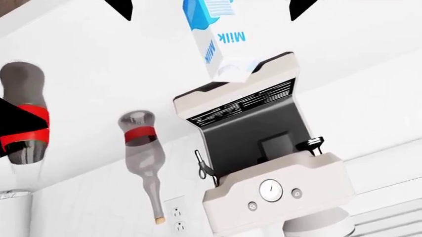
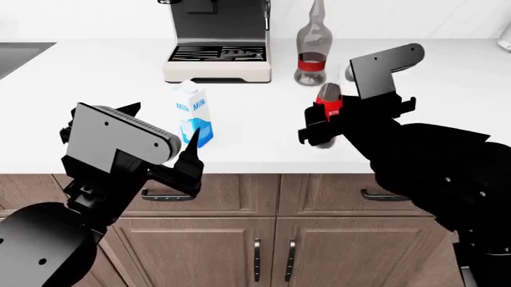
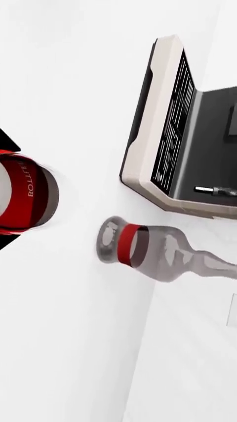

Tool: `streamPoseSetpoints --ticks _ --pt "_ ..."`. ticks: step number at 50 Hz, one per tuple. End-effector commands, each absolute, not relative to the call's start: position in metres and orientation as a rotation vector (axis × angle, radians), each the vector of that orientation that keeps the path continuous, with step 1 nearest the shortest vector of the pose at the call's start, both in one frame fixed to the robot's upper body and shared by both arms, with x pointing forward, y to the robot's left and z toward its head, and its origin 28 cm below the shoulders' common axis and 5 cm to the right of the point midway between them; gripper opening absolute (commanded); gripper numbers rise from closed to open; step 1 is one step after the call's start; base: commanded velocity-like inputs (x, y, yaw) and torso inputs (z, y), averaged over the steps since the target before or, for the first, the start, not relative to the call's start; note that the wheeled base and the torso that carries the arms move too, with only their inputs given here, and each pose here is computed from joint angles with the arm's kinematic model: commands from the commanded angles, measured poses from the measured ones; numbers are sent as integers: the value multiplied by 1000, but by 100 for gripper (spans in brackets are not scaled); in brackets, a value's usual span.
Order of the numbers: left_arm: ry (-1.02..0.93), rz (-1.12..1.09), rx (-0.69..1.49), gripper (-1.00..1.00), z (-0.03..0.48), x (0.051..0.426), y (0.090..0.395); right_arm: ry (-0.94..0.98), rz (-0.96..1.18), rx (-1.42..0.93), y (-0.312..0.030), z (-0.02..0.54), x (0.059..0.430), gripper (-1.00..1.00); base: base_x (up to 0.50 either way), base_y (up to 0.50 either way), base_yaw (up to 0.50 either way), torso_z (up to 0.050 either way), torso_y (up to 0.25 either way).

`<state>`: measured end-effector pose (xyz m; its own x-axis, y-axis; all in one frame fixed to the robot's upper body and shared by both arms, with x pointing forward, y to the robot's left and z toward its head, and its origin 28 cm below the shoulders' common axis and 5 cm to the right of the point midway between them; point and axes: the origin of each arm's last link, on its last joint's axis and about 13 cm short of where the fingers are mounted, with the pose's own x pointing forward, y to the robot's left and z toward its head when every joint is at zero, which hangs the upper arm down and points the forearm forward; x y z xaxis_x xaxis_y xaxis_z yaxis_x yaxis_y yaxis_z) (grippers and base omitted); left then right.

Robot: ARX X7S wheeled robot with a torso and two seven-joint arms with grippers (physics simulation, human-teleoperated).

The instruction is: Move the drinks to the dining counter.

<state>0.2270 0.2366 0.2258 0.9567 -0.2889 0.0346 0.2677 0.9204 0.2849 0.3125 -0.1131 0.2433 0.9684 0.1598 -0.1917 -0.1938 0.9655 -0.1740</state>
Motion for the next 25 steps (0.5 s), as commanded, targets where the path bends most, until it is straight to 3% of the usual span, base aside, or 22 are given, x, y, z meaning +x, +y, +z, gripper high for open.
streamPoseSetpoints --ticks 1,11,25 --pt "-79 -280 287 100 227 230 236 37 137 -237 -122 270 277 -100 0 0 0 0 0" --pt "-79 -286 262 100 226 234 232 -64 176 -264 -118 291 238 -100 0 0 0 0 1" --pt "-79 -266 230 100 225 231 238 -115 221 -292 -107 305 227 -100 0 0 0 0 1"
